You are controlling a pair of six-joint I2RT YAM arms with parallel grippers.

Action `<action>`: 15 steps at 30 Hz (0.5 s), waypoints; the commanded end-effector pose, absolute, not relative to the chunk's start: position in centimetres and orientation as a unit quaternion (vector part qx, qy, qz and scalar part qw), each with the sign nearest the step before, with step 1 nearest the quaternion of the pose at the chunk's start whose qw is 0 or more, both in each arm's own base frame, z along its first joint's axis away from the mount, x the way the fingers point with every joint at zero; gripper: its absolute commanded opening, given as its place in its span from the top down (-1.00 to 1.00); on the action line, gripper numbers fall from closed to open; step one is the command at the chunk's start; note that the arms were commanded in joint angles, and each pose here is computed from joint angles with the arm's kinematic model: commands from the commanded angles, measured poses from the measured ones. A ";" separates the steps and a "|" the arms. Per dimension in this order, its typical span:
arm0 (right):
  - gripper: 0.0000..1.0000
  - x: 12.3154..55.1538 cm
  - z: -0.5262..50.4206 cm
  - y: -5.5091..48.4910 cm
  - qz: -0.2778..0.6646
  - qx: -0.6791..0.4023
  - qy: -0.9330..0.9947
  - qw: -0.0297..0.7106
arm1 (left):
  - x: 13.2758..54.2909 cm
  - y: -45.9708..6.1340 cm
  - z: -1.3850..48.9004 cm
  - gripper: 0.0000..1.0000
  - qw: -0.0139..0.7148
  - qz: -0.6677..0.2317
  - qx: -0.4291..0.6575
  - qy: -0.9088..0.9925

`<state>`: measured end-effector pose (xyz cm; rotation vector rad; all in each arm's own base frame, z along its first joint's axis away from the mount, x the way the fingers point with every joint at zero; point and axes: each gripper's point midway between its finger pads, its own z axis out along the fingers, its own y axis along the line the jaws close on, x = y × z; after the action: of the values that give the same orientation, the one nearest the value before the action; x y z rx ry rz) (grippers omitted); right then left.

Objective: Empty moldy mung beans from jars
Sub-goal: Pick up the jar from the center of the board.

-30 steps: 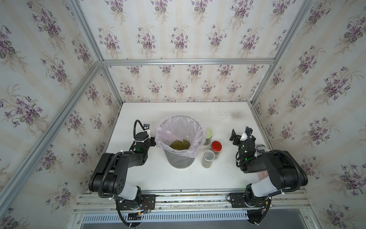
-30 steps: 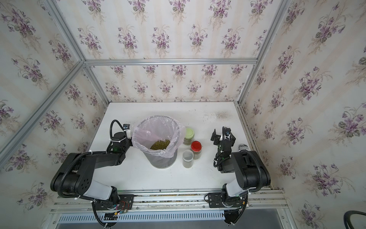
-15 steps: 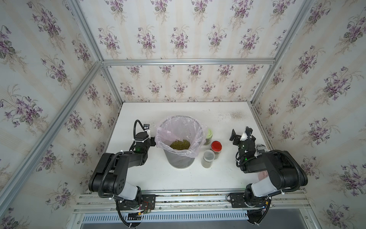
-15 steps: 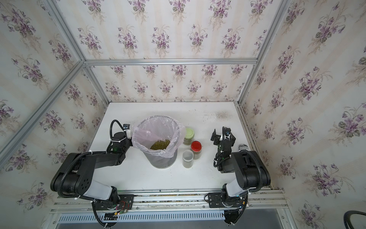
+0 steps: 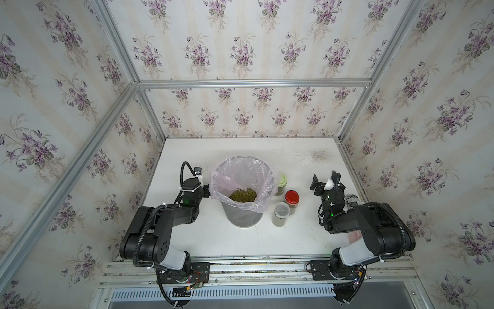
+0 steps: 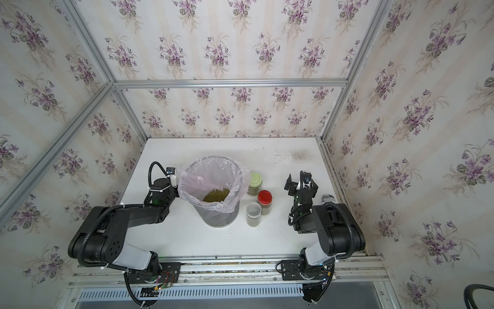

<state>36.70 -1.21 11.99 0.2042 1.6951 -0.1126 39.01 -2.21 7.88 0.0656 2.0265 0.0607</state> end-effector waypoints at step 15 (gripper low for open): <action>-1.00 36.8 13.0 -1.3 -0.052 0.090 0.734 0.671 | 39.6 -2.3 8.9 -0.99 0.546 0.025 0.032 0.837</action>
<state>36.70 -1.21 11.99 0.2042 1.6951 -0.1126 39.01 -2.19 7.88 0.0652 2.0265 0.0609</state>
